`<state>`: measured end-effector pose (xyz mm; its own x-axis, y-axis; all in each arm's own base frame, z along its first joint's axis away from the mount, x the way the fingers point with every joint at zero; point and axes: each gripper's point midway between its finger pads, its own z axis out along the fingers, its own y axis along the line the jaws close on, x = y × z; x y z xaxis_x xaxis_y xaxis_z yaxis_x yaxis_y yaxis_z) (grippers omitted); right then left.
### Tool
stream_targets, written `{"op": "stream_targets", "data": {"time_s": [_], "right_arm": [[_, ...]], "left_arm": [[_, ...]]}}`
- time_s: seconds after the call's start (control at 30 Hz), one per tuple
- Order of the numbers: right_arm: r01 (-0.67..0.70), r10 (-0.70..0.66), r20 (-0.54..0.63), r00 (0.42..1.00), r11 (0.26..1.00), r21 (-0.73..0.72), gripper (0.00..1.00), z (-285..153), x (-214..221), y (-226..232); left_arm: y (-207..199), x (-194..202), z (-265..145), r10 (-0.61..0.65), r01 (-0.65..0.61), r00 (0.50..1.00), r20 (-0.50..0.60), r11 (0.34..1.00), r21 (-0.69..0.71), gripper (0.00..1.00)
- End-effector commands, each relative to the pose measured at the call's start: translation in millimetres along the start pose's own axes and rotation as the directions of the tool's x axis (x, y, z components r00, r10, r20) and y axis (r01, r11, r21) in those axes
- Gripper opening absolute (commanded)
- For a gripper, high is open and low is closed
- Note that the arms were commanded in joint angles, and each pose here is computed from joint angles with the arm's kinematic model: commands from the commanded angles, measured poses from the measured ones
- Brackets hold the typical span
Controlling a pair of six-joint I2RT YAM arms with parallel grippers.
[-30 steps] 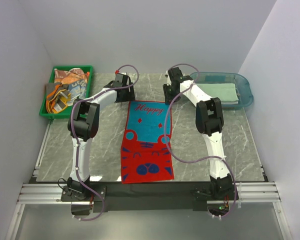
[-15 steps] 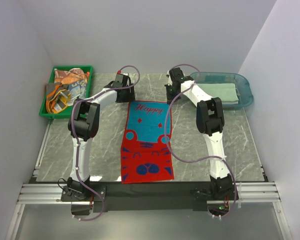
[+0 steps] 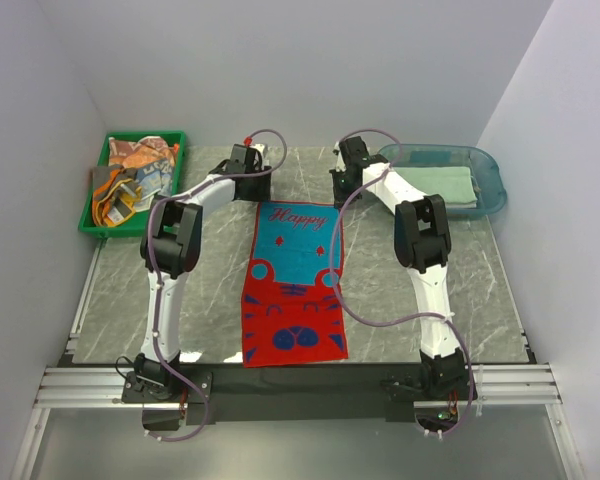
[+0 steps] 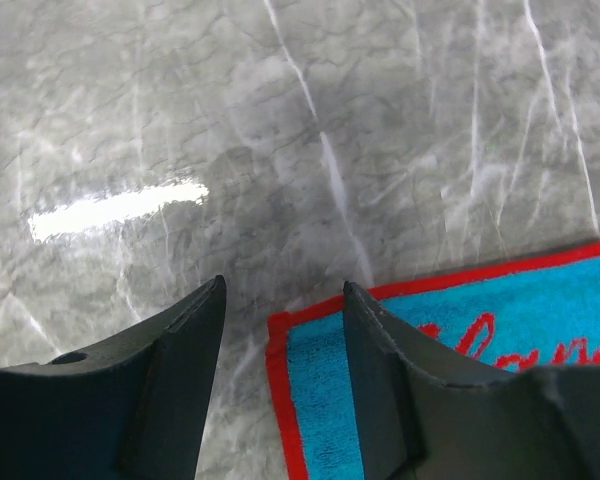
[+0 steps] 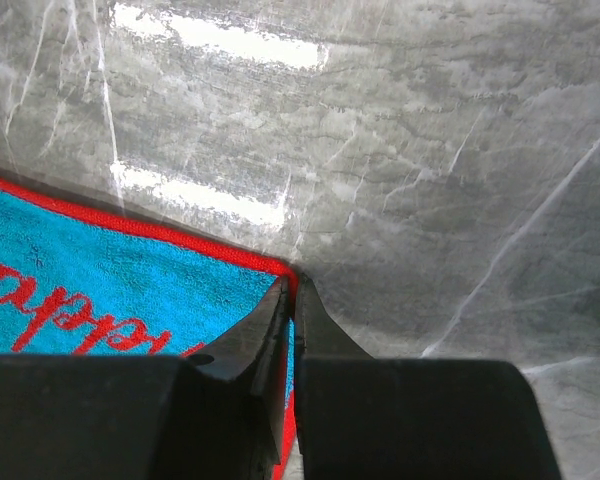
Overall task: Fold and stack the towels
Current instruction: Fold the towel
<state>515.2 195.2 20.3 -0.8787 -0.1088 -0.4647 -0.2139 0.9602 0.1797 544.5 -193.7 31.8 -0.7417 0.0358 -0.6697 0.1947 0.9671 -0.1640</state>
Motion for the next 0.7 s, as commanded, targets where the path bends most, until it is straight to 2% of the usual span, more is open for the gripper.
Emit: {"op": "stream_targets", "data": {"time_s": [0.0,0.1,0.2,0.33,0.67], "right_arm": [[-0.002,0.002,-0.062,0.998,1.0,0.009,0.02,-1,23,-2],[-0.002,0.003,-0.054,0.999,1.0,0.011,0.02,-4,22,-2],[-0.001,0.002,-0.048,0.999,1.0,0.011,0.02,-5,21,-2],[-0.005,0.005,-0.051,0.999,1.0,0.003,0.02,-5,24,-1],[-0.007,0.007,-0.053,0.999,1.0,-0.008,0.02,-5,26,0]], "left_arm": [[-7,31,10,0.04,-0.028,0.994,-0.101,0.993,0.115,0.56],[-11,38,6,0.053,-0.033,0.99,-0.127,0.988,0.151,0.56],[-7,50,5,0.051,-0.027,0.983,-0.178,0.99,0.136,0.56],[-6,55,3,0.037,-0.013,0.981,-0.19,0.992,0.127,0.54],[-20,79,0,0.062,0.0,0.955,-0.29,0.978,0.208,0.5]]}}
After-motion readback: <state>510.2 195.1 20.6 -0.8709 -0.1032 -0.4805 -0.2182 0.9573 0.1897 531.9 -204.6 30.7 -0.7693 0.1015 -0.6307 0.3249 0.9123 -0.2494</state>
